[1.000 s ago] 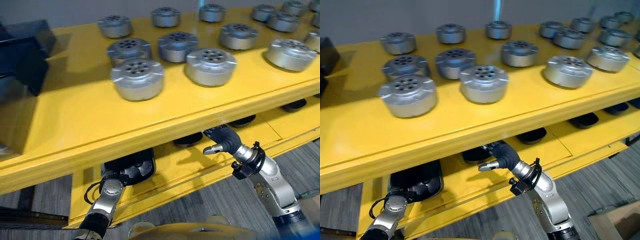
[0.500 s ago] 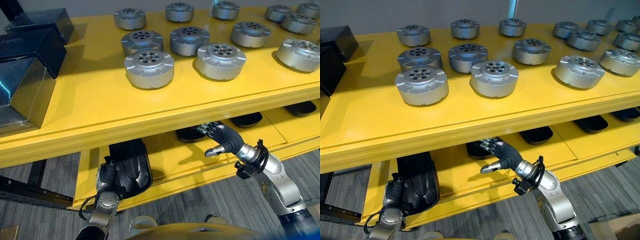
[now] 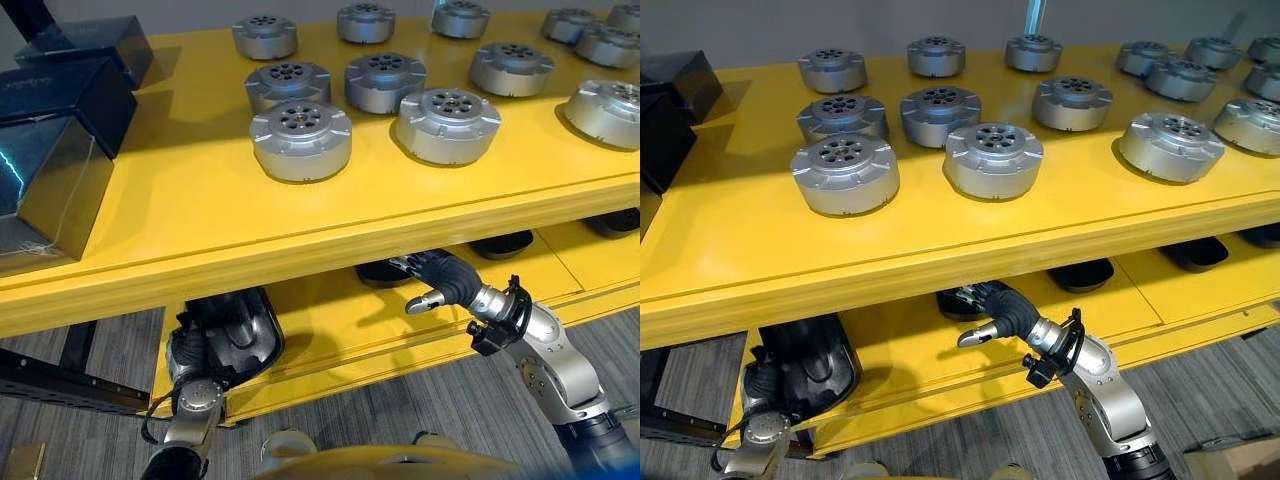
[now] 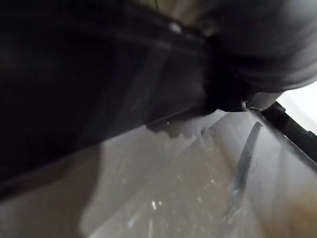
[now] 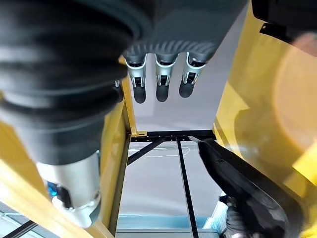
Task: Move parts from the plastic box to the shelf.
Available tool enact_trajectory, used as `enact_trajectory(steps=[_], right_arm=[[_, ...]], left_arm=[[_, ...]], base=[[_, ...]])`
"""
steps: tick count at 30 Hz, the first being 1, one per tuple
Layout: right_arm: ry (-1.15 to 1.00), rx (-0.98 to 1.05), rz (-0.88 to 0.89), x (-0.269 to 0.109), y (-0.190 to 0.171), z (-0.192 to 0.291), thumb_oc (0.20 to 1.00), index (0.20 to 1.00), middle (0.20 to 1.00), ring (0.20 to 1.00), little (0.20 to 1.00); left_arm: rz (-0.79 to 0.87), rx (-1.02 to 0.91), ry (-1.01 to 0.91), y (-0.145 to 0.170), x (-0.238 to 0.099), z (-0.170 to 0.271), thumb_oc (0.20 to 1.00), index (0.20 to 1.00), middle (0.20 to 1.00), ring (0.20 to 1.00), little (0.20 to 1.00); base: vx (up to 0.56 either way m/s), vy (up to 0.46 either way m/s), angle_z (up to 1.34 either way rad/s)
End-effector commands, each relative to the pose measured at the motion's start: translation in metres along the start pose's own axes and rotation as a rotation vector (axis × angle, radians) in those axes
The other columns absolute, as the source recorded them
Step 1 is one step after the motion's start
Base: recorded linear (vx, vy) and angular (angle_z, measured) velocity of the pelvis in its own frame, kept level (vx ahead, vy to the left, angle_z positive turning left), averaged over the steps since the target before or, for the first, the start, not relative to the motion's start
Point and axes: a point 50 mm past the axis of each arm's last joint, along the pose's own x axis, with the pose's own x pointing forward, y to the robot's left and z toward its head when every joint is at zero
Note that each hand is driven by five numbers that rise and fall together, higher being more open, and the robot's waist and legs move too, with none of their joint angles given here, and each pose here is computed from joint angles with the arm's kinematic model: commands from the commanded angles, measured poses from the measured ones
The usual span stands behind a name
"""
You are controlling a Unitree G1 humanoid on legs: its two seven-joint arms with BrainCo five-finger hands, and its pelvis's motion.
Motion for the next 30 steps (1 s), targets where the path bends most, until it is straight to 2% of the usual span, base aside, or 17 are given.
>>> enact_trajectory(steps=[1, 10, 17, 30], right_arm=[[-0.092, -0.088, 0.062, 0.001, 0.006, 0.031, 1.000, 1.000, 1.000, 1.000, 1.000], [-0.034, -0.072, 0.056, -0.003, 0.007, 0.026, 1.000, 1.000, 1.000, 1.000, 1.000], [0.015, -0.102, 0.065, -0.012, 0.000, 0.025, 1.000, 1.000, 1.000, 1.000, 1.000], [-0.039, -0.191, 0.025, -0.004, -0.008, 0.038, 1.000, 1.000, 1.000, 1.000, 1.000]], left_arm=[[0.124, 0.024, -0.159, 0.025, 0.030, 0.042, 0.200, 0.200, 0.200, 0.200, 0.200], [0.138, 0.137, -0.171, 0.037, 0.050, 0.056, 0.200, 0.200, 0.200, 0.200, 0.200], [0.157, 0.311, -0.225, 0.041, 0.058, 0.069, 0.200, 0.200, 0.200, 0.200, 0.200], [0.256, 0.244, -0.161, 0.059, 0.073, 0.083, 0.200, 0.200, 0.200, 0.200, 0.200]], base=[[0.00, 0.094, -0.07], [0.00, 0.081, -0.14], [-0.05, 0.053, -0.09], [-0.09, 0.005, -0.05]])
